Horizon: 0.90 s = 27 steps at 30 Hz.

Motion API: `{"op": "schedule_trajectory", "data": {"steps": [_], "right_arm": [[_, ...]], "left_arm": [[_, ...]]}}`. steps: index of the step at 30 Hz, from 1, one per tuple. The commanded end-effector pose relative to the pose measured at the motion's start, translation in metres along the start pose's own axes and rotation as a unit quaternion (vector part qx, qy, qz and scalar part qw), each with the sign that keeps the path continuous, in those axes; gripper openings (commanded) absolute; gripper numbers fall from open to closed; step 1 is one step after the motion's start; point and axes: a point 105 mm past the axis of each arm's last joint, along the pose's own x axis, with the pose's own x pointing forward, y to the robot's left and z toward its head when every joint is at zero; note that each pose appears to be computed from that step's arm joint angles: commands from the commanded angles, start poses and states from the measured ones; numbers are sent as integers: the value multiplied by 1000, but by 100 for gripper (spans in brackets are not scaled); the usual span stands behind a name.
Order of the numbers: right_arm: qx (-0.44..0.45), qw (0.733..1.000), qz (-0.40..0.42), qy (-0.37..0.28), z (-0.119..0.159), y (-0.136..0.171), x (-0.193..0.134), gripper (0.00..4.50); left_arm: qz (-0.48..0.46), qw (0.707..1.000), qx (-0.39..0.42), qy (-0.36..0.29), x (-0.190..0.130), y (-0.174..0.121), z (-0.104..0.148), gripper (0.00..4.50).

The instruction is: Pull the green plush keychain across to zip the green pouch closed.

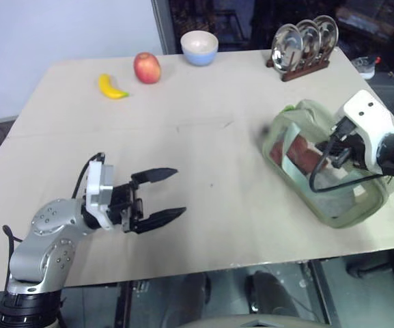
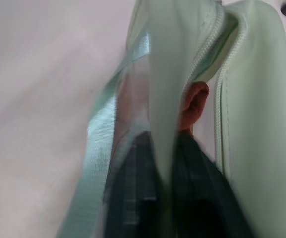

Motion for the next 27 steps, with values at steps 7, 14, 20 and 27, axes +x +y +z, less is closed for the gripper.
{"op": "schedule_trajectory", "data": {"steps": [7,14,20,27], "right_arm": [[-228,954,44,-187,66,6,3,3],[-410,868,125,-251,96,33,47,3],[-473,805,166,-318,121,72,68,3],[-500,762,213,-352,117,110,81,3]], "left_arm": [[4,999,26,-45,5,-6,19,450],[111,991,0,-75,-12,7,16,450],[274,958,-26,-84,-54,24,7,450],[391,919,-11,-43,-78,36,-1,450]]}}
